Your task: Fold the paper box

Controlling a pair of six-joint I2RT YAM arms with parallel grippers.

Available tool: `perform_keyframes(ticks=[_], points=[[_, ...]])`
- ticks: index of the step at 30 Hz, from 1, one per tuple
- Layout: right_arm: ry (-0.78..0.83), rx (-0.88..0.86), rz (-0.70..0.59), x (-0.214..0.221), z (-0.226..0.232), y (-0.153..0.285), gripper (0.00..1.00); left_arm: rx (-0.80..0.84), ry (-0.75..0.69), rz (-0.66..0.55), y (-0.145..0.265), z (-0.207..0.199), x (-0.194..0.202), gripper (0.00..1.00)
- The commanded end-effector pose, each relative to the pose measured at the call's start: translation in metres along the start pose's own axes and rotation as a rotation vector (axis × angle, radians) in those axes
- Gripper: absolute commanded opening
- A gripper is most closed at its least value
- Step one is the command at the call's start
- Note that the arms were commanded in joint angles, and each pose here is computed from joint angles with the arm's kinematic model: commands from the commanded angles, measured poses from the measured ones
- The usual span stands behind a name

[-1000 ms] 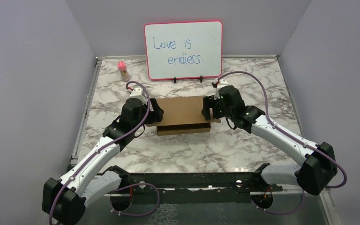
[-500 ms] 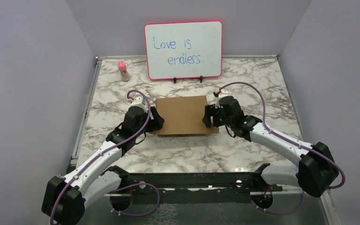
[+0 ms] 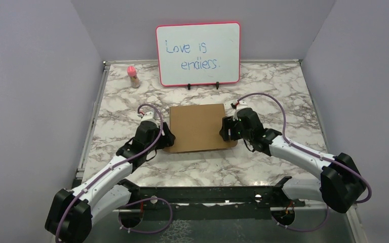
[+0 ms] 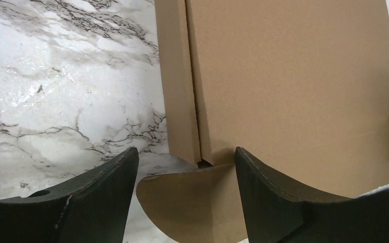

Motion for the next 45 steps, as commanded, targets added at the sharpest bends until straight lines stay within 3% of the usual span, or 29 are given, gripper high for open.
perform_keyframes(ticks=[1, 16, 25, 30, 36, 39, 45], points=[[-0.005, -0.008, -0.003, 0.003, -0.002, -0.005, 0.68, -0.047, 0.008, -0.002, -0.004, 0.010, 0.007, 0.69], [-0.085, 0.003, 0.087, 0.065, -0.026, -0.028, 0.56, -0.085, 0.028, 0.074, -0.019, 0.029, 0.049, 0.62], [-0.059, -0.046, -0.024, 0.032, -0.015, -0.014, 0.54, 0.014, 0.034, -0.075, -0.018, 0.008, 0.010, 0.62], [-0.003, -0.077, -0.055, 0.004, -0.003, -0.007, 0.67, 0.040, 0.029, -0.115, -0.024, -0.001, -0.015, 0.63], [0.031, -0.118, -0.101, -0.020, 0.009, 0.004, 0.74, 0.056, 0.075, -0.136, -0.031, 0.000, -0.041, 0.67], [0.092, -0.183, -0.118, -0.028, 0.017, 0.008, 0.85, 0.094, 0.096, -0.131, -0.035, -0.001, -0.047, 0.69], [0.163, -0.279, -0.053, -0.031, 0.033, 0.001, 0.87, 0.148, 0.115, -0.073, -0.062, -0.007, -0.054, 0.69]])
Point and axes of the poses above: each gripper's point midway between its finger pads, its own y axis back along the fingers, its own z axis along the line the jaws close on, x = y × z, the point moved 5 cm from there along y, back along the fingers, and after that the axes turned 8 degrees about -y, right-handed, at the moved point
